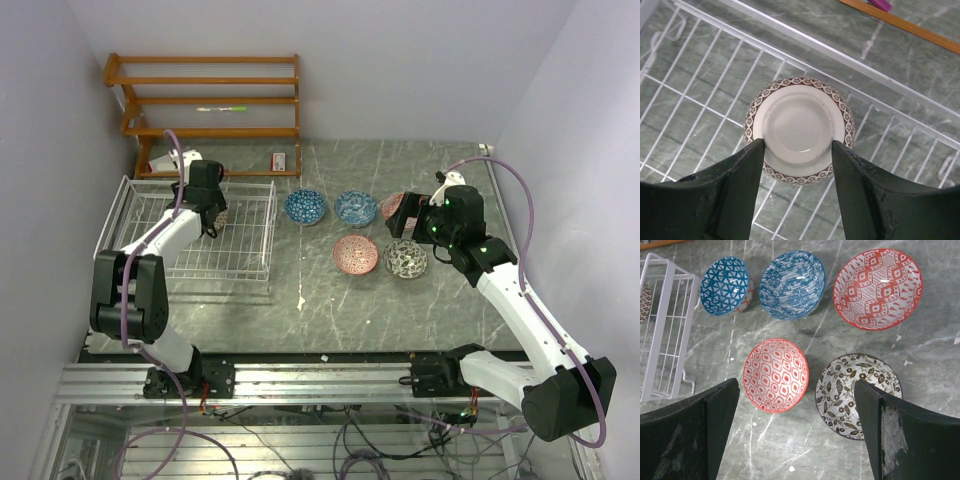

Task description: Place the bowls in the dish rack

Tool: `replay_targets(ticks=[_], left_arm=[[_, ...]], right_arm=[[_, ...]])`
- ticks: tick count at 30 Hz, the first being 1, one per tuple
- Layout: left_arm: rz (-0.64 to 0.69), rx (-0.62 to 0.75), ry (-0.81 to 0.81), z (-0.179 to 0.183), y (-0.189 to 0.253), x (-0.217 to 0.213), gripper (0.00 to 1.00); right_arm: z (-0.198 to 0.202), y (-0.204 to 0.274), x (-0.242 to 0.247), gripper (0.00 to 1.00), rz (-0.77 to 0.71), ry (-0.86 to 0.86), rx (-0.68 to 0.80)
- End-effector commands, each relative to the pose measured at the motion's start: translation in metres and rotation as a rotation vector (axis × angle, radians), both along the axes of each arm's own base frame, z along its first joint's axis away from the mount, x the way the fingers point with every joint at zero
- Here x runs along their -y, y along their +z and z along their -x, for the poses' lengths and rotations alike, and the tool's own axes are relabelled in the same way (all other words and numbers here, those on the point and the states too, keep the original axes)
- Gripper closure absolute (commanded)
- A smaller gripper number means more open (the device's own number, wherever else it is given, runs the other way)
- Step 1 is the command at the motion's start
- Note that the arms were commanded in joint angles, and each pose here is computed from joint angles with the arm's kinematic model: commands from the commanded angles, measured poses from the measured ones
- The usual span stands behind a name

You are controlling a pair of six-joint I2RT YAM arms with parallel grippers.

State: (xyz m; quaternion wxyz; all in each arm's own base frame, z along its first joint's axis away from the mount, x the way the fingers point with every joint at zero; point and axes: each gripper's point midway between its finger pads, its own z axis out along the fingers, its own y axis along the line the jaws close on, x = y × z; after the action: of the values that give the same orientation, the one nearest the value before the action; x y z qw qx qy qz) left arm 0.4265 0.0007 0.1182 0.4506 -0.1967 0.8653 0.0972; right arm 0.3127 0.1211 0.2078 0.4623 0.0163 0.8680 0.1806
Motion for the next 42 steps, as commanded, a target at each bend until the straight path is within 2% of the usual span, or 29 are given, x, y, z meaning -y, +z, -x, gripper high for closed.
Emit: replay_targets(ticks=[1,6,16,20,22,24,28,36,42], left_arm=[[-0.011,0.093,0.106,-0.005,0.035,-0.028,0.35],[-0.007,0.123,0.175,-0.003,0.047,-0.052,0.4],[-0.009,0.133,0.323,0.007,0.04,-0.104,0.4],[0.023,0.135,0.335,0.008,0.035,-0.111,0.4],[0.044,0.154,0.319,0.01,0.037,-0.106,0.35],[0.068,0.189,0.29,0.01,0.045,-0.1,0.22],[0.142,0.236,0.148,-0.002,0.055,-0.073,0.07],[0.161,0.158,0.069,-0.02,0.035,-0.055,0.06],[0.153,0.11,0.083,-0.023,0.021,-0.057,0.05]], right_arm=[[-0.003,0.003,0.003,0.01,-0.006,-0.018,0.019],[-0.002,0.004,0.004,0.01,-0.002,-0.021,0.018],[-0.001,0.009,0.005,0.01,0.01,-0.019,0.018],[0.0,0.012,0.007,0.01,0.014,-0.022,0.02],[0.001,0.014,0.007,0.01,0.009,-0.024,0.024],[0.001,0.012,0.007,0.01,0.007,-0.031,0.022],[0.002,0.004,0.007,0.0,-0.003,-0.041,0.003],[0.002,0.001,0.009,0.0,0.008,-0.043,-0.003],[0.003,-0.005,0.009,0.0,0.01,-0.042,-0.012]])
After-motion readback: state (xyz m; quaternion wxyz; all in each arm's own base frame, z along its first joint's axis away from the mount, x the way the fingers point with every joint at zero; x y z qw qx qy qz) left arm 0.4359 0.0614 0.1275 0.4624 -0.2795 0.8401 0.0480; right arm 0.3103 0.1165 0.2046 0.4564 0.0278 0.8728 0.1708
